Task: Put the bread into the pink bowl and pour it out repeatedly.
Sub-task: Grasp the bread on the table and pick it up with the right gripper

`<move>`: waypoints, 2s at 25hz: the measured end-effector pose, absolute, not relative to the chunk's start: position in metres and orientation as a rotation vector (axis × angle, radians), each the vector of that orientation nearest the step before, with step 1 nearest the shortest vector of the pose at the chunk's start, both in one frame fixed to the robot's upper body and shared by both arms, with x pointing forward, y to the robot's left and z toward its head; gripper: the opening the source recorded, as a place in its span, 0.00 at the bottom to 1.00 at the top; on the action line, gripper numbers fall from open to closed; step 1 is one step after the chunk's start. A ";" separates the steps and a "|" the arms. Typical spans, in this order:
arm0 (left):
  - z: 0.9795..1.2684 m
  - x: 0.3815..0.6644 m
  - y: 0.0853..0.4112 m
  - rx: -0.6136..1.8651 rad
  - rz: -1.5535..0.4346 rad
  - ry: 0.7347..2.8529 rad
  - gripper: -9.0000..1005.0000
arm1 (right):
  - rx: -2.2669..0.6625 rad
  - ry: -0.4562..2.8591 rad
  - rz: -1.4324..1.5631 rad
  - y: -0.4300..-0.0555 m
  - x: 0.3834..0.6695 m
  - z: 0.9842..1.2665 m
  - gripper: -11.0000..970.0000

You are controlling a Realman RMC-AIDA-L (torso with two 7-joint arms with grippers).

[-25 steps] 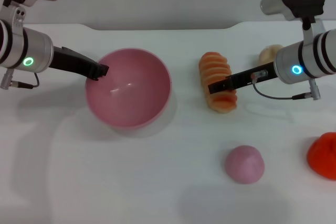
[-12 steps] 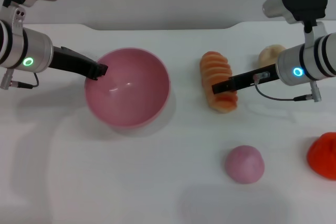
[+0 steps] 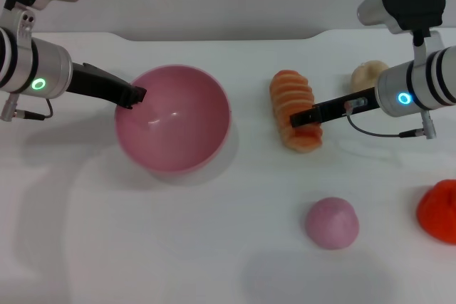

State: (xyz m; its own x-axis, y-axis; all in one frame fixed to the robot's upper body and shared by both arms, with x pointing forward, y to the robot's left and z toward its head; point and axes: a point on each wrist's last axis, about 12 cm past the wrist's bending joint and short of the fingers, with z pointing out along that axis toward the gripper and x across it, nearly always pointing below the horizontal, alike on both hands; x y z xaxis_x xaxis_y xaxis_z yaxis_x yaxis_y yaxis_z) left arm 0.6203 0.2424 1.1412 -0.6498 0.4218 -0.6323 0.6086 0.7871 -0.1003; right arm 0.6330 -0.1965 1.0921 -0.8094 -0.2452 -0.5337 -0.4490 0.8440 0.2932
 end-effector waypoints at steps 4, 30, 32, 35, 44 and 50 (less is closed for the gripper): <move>1.141 0.620 0.243 0.762 -0.408 2.372 0.05 | -0.500 2.539 0.568 -0.197 0.632 1.090 0.71; 1.139 0.619 0.241 0.768 -0.417 2.372 0.05 | -0.526 2.527 0.532 -0.196 0.632 1.085 0.49; 1.140 0.619 0.240 0.770 -0.416 2.370 0.05 | -0.530 2.526 0.532 -0.196 0.632 1.085 0.48; 1.140 0.619 0.240 0.771 -0.416 2.368 0.05 | -0.533 2.524 0.532 -0.196 0.632 1.085 0.46; 1.140 0.619 0.240 0.773 -0.417 2.369 0.05 | -0.527 2.526 0.535 -0.197 0.630 1.084 0.36; 1.139 0.619 0.240 0.769 -0.416 2.370 0.05 | -0.522 2.515 0.548 -0.199 0.628 1.083 0.30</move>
State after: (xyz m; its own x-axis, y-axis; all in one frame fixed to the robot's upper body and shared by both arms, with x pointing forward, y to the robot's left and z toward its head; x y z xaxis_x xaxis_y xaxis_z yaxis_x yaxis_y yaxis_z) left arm 0.6188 0.2404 1.1391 -0.6480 0.4237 -0.6329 0.6140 0.7822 -0.1050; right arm 0.6279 -0.1994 1.0825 -0.7965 -0.2529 -0.5492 -0.4584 0.8449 0.2758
